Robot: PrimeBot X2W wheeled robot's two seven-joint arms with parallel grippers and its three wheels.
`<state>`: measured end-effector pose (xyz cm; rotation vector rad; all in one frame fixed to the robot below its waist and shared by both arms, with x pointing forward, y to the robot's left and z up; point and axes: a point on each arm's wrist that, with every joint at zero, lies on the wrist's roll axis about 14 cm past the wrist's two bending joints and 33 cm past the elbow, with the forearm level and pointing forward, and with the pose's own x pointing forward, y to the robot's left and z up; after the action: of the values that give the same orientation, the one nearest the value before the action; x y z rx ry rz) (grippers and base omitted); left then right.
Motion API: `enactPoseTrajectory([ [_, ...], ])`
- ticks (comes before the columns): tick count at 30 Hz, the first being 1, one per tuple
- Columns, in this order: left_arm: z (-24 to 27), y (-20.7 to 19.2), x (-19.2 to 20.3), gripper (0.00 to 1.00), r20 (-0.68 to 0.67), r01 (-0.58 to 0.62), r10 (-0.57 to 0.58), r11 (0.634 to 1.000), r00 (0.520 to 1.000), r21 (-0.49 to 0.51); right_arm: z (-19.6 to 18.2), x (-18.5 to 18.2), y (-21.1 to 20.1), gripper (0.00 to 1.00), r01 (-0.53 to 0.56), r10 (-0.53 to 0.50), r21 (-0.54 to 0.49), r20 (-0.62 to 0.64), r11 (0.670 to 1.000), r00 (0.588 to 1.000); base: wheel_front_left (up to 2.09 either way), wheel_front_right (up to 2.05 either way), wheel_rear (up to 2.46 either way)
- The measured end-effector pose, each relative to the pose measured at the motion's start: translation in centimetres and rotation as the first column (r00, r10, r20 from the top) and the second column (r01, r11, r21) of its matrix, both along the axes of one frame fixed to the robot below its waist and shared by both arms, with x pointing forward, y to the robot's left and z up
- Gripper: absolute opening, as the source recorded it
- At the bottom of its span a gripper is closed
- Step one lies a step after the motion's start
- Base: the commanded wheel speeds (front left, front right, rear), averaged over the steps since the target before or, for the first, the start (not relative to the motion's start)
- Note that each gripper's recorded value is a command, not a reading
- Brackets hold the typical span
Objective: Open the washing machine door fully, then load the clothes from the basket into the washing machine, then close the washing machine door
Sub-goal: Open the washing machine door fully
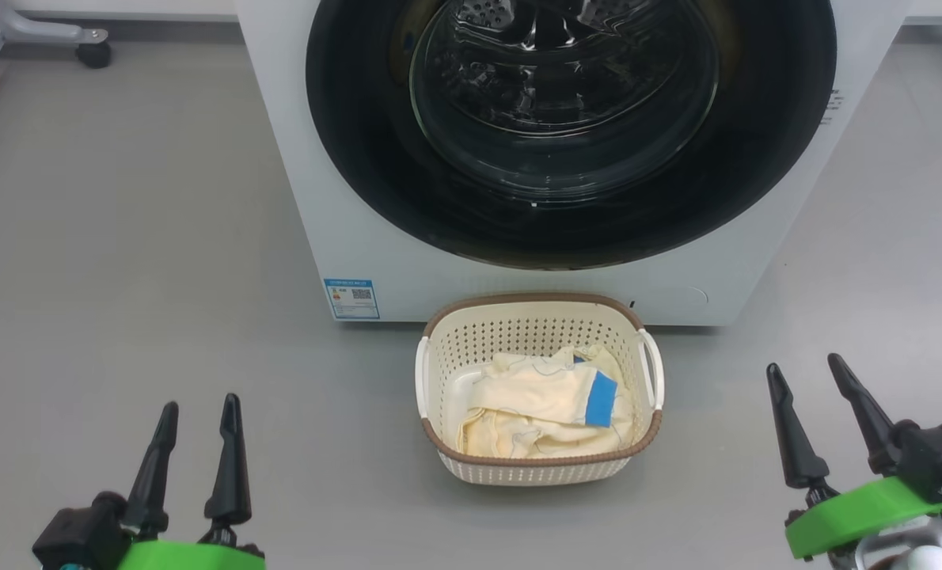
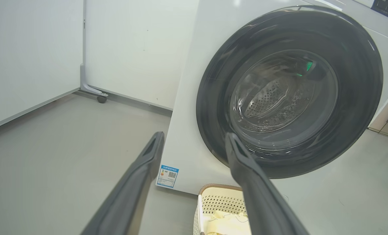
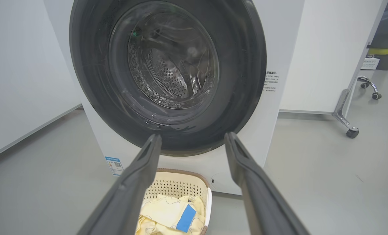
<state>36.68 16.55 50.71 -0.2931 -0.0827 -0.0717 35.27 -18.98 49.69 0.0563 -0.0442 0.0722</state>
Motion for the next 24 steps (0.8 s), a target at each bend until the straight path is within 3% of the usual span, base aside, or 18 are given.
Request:
enactPoseTrajectory([
  [24, -0.38, -0.05, 0.24, 1.00, -0.012, 0.003, -0.003, 1.000, 1.000, -0.008, -0.47, 0.01, -0.07, 1.00, 0.006, -0.006, 0.004, -0.015, 1.000, 1.000, 1.13, 1.28, -2.41],
])
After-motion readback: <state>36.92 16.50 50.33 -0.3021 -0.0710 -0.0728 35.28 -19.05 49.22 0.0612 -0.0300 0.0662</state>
